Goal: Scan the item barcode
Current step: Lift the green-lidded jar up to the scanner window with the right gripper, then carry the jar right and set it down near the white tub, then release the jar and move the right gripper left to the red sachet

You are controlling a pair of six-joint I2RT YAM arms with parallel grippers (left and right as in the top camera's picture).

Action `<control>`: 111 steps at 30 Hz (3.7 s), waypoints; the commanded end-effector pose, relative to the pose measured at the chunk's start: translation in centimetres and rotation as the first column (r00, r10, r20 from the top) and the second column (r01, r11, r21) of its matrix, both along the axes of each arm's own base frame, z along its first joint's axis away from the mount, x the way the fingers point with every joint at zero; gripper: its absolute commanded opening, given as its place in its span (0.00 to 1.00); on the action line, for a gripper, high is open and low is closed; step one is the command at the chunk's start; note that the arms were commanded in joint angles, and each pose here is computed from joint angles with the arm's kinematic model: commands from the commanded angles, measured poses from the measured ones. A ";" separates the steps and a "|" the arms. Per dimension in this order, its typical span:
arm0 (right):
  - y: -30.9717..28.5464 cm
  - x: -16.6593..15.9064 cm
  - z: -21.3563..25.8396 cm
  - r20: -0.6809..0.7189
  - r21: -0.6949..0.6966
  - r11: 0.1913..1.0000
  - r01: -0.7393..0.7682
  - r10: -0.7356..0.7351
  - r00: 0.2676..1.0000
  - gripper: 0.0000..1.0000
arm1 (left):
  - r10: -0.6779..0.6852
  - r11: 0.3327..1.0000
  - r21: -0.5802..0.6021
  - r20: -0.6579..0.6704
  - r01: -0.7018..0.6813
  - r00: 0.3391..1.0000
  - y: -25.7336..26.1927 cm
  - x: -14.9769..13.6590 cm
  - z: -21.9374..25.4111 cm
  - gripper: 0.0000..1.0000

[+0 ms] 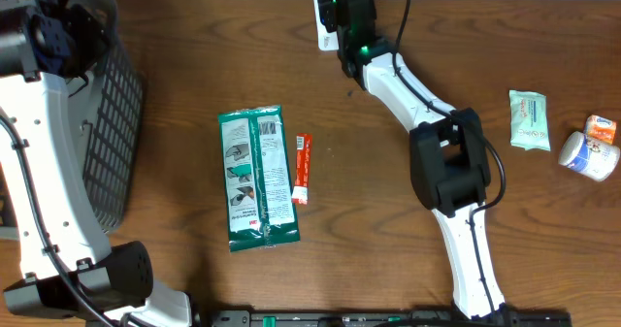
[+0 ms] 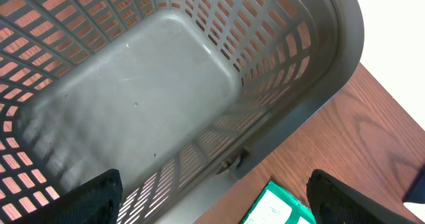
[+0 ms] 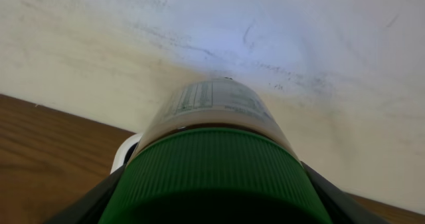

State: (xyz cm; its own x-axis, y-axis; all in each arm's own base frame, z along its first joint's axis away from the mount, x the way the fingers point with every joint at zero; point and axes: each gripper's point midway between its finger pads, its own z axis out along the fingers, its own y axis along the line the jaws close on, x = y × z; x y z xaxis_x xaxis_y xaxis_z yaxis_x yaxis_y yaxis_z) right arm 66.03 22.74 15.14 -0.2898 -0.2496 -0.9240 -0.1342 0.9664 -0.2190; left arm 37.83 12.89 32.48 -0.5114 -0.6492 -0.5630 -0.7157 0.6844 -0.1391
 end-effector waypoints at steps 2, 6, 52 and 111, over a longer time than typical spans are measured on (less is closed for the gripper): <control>-0.3 0.4 2.1 0.045 0.034 0.999 0.018 -0.020 0.999 0.01 | 0.009 1.000 0.013 0.006 -0.009 1.000 0.3 -0.3 0.5 0.88; -0.8 -1.3 6.7 0.031 0.027 1.000 0.015 -0.016 0.999 0.01 | 0.008 1.000 0.013 0.006 -0.009 1.000 0.3 -0.3 0.5 0.89; -41.6 -42.6 -4.3 -0.903 -0.214 0.377 0.901 -0.429 -0.035 0.01 | 0.009 1.000 0.013 0.006 -0.009 1.000 0.3 -0.3 0.5 0.88; -28.6 -36.8 -3.1 -0.923 0.384 0.548 0.743 0.197 0.332 0.06 | 0.008 1.000 0.013 0.006 -0.009 1.000 0.3 -0.3 0.5 0.88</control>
State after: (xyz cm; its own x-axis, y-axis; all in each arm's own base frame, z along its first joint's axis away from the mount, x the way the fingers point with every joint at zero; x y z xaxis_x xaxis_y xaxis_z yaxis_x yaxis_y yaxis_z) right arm 27.89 -11.02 12.24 -0.7164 0.6872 0.1208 0.6760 0.6408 0.3639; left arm 37.81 12.89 32.46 -0.5120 -0.6494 -0.5622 -0.7159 0.6844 -0.1385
